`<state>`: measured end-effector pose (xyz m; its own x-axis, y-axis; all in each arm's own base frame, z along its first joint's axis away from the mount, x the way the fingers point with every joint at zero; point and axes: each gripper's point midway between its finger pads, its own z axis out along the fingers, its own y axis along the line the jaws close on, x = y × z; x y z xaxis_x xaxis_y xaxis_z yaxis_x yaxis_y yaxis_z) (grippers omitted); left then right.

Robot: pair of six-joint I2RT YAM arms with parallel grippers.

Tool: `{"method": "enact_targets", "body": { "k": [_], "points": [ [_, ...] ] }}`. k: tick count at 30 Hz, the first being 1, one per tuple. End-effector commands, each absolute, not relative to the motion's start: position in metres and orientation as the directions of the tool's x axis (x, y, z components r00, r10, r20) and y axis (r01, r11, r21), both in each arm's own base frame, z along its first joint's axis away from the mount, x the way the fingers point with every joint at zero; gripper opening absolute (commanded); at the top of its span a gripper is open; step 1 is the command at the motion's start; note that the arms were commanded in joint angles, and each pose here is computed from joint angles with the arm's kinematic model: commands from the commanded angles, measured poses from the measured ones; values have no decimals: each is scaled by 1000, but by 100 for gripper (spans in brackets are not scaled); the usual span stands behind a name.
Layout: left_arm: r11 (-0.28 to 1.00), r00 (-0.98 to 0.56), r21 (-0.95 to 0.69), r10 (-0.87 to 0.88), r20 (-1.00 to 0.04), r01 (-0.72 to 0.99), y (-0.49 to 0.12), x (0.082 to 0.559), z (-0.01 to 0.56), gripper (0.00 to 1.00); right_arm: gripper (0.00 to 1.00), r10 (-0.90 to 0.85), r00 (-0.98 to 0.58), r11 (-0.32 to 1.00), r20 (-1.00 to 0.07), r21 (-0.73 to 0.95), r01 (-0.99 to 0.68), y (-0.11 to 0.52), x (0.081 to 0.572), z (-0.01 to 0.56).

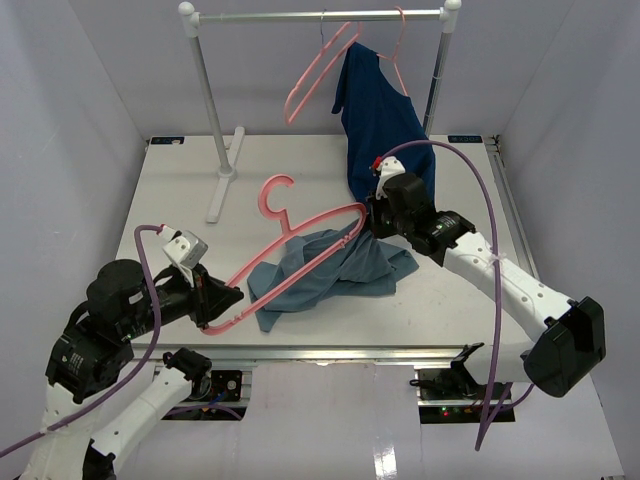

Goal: Place the t-shirt on the hanger

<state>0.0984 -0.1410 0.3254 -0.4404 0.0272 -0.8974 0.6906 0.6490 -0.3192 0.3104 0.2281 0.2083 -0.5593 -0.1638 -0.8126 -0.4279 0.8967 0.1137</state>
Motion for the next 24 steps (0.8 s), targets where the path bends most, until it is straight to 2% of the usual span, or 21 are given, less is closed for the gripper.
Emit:
{"method": "enact_targets", "body": {
  "k": [1,13,20,24],
  "points": [
    [639,-428,-312,30,-903,703,-145,103,326,0,8,-107,-483,869,-869,154,-470,233,308,254],
    [645,-474,-329,58,-879,689,-155,119,314,0,8,-101,-449,845,-888,162,-510,236,302,289],
    [581,-447,-328,70,-892,745,-168,121,322,0,8,-144,-430,849,-891,111,-516,230,302,296],
    [624,-447,-316,60,-893,715,-163,129,317,0,8,-151,-426,839,-892,112,-532,228,296,298]
  ]
}}
